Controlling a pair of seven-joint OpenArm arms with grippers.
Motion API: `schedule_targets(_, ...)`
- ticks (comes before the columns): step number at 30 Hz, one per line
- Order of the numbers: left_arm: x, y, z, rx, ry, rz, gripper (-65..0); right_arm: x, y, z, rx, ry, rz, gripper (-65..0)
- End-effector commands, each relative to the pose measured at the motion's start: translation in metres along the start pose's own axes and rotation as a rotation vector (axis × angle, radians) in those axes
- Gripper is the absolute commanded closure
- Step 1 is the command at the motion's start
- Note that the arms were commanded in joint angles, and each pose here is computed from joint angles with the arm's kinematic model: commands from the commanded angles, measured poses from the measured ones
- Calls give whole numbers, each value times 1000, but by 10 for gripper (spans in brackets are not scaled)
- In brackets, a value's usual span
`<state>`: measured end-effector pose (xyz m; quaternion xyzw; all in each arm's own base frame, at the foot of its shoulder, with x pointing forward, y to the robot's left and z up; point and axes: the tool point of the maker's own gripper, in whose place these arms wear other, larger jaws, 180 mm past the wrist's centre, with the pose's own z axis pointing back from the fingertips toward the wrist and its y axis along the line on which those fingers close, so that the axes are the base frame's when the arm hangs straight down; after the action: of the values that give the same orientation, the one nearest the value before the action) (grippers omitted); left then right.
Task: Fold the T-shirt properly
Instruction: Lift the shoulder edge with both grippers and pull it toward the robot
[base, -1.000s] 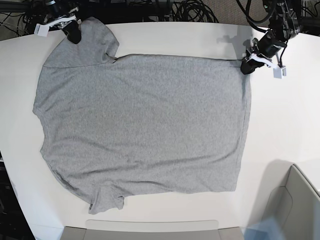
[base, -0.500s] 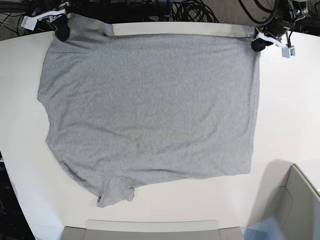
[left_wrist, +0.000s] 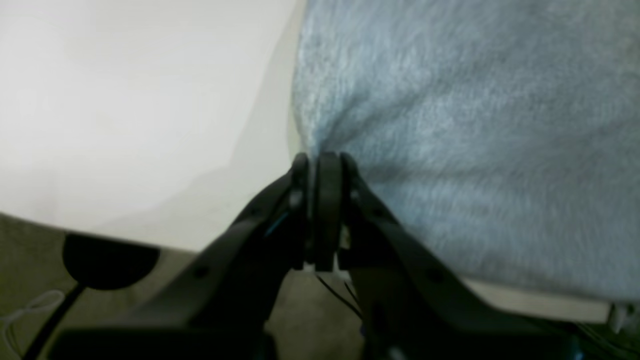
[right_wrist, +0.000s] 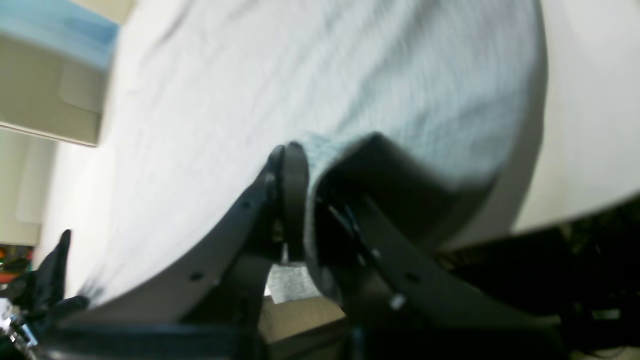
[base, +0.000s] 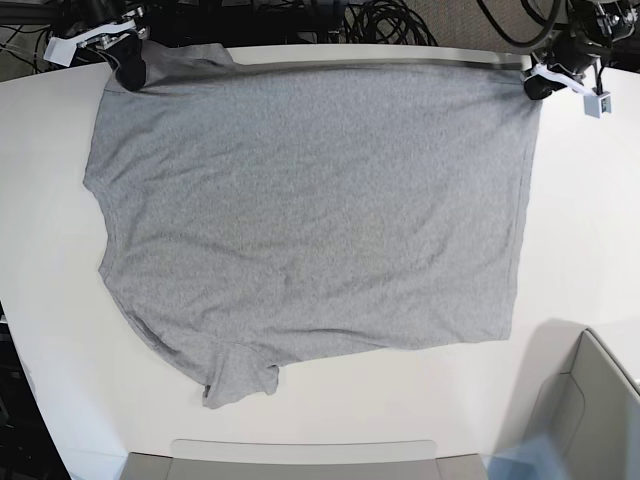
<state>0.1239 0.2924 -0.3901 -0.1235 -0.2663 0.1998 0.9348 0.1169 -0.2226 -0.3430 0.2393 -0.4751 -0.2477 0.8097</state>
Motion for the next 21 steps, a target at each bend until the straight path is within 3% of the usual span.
schedule_targets(1,20,-4,5,-12,-37,-41,0,8,4,1,18,-21,8,0)
schedule_targets(10,53,-23,-5,-58,-92,-47,0,29,12,-36,74,58,95,0)
schedule_targets(15,72,-24,-10,-41,-135,68,0,60,18,-62,93,81,203,0)
schedule_targets(21,100,-35,-15,-73,-196,94,0,88,31,-91,108,113,330,0)
